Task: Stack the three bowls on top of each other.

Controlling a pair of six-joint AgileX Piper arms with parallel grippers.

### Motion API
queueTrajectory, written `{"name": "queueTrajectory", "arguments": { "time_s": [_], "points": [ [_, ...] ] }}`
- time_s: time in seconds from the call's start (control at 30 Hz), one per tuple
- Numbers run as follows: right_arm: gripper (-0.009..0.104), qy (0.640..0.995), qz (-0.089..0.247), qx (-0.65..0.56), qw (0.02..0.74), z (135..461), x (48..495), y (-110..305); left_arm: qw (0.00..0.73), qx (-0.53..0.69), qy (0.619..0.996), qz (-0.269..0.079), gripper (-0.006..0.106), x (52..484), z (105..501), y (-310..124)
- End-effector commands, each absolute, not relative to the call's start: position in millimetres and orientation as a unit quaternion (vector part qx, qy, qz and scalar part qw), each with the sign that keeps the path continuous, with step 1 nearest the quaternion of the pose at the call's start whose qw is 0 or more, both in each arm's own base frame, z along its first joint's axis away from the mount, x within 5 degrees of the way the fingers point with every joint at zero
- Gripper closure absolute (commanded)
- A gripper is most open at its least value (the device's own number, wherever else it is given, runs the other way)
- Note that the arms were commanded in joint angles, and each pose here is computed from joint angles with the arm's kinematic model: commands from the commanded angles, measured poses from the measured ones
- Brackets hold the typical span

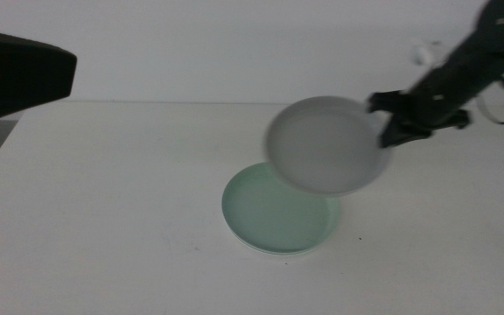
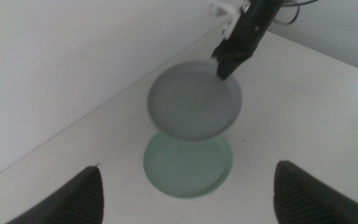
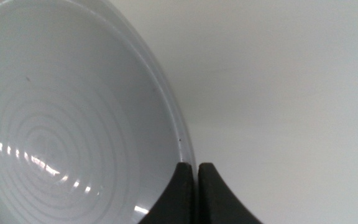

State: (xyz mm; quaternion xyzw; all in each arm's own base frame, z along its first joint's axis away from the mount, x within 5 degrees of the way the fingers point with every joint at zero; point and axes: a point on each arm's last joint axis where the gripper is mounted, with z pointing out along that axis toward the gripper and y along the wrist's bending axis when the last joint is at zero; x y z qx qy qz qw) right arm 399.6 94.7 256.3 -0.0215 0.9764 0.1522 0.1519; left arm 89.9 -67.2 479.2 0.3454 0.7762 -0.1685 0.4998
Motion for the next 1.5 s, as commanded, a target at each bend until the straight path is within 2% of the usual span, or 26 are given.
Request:
{"name": "queueTrajectory", "arguments": {
  "time_s": [0.0,0.23,0.77,0.83,0.87,0.93,1.1,1.17,1.27,1.37,1.47],
  "points": [
    [0.097,0.974,0.16,-0.038,0.157,257.8,395.4,118.2,0.507,0.341,0.773,-0.17,0.007,89.4,480.5,-66.7],
    [0.097,0.975,0.163,-0.079,0.128,238.5,386.0,163.4,0.507,0.341,0.773,-0.17,0.007,89.4,480.5,-66.7],
    [0.097,0.982,0.146,-0.081,0.087,198.8,394.2,166.6,0.507,0.341,0.773,-0.17,0.007,89.4,480.5,-66.7],
    [0.093,0.981,0.147,-0.08,0.095,198.9,395.5,166.8,0.507,0.341,0.773,-0.17,0.007,89.4,480.5,-66.7],
    [0.089,0.981,0.147,-0.082,0.099,199.1,396.3,167.0,0.507,0.341,0.773,-0.17,0.007,89.4,480.5,-66.7],
    [0.072,0.979,0.148,-0.087,0.107,199.4,397.4,167.3,0.507,0.341,0.773,-0.17,0.007,89.4,480.5,-66.7],
    [0.005,0.977,0.149,-0.109,0.107,203.8,395.8,166.6,0.507,0.341,0.773,-0.17,0.007,89.4,480.5,-66.7],
    [0.003,0.974,0.148,-0.132,0.109,216.7,391.0,163.4,0.507,0.341,0.773,-0.17,0.007,89.4,480.5,-66.7],
    [0.003,0.966,0.158,-0.146,0.14,256.8,381.2,148.0,0.507,0.341,0.773,-0.17,0.007,89.4,480.5,-66.7],
    [0.003,0.952,0.169,-0.131,0.217,318.3,364.6,117.2,0.507,0.341,0.773,-0.17,0.007,89.4,480.5,-66.7],
    [0.003,0.931,0.165,-0.106,0.307,380.5,333.7,83.4,0.507,0.341,0.773,-0.17,0.007,89.4,480.5,-66.7]
  ]
}}
